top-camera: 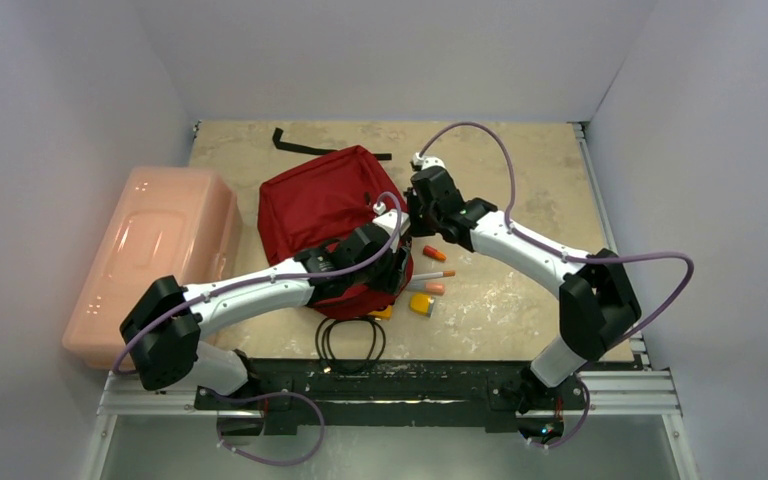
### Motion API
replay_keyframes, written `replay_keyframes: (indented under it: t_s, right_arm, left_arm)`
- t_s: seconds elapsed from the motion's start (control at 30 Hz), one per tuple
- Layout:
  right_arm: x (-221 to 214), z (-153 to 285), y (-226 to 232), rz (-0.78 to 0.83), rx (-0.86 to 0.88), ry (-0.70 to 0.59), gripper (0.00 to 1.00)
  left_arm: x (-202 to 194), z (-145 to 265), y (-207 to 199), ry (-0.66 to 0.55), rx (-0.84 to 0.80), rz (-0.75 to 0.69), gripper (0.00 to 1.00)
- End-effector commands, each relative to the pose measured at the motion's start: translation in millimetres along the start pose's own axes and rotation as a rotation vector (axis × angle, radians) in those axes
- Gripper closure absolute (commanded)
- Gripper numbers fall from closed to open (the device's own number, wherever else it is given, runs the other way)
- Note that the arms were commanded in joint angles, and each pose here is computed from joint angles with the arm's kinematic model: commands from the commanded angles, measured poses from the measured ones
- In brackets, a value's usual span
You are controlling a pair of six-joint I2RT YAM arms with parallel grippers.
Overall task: Pack the student bag
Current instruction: Zip the student bag at the center of the board.
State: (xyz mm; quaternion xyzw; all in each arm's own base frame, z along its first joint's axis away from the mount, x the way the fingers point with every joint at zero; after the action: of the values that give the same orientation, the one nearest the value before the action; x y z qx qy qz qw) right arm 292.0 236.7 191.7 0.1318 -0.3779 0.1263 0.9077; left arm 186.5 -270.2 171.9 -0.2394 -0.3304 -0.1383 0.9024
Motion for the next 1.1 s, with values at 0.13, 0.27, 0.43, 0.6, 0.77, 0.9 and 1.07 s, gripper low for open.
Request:
replay_keyframes:
  t_s: [0.13, 0.27, 0.43, 0.6, 0.77, 0.9, 1.07]
  right_arm:
    - [13, -3, 10, 0.097, 0.094, -0.032, 0.77]
    - [8, -11, 8, 0.112, 0.073, 0.001, 0.71]
    - [4, -16, 9, 0.134, 0.05, 0.006, 0.67]
    - [2, -20, 8, 0.161, 0.012, 0.016, 0.67]
    - [3, -19, 5, 0.163, -0.016, -0.009, 0.83]
    - [2, -20, 4, 0.201, -0.027, -0.01, 0.69]
    - [-2, -23, 2, 0.243, -0.045, 0.0, 0.7]
  left_arm:
    - [14, 9, -9, -0.065, -0.04, 0.014, 0.46]
    - [10, 8, -8, -0.061, -0.051, 0.028, 0.46]
    - [9, 8, -8, -0.056, -0.055, 0.03, 0.46]
    - [4, 7, -6, -0.052, -0.055, 0.039, 0.46]
    - [1, 6, -5, -0.04, -0.054, 0.045, 0.47]
    - [-2, 6, -3, -0.035, -0.051, 0.051, 0.46]
    - [-3, 8, -1, -0.041, -0.048, 0.054, 0.46]
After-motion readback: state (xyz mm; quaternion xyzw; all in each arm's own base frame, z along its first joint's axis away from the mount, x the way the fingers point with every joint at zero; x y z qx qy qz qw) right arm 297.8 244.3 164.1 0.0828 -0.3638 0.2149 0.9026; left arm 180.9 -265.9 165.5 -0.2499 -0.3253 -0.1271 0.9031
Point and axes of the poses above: each gripper's point midway between its finger pads, its own z axis back along the fingers, its own y axis along the line the jaws close on, x = y × z, the point moved 8 cm from there along z, back along the fingers, and after that the axes turned 9 degrees about z, right-handed, at the moved point
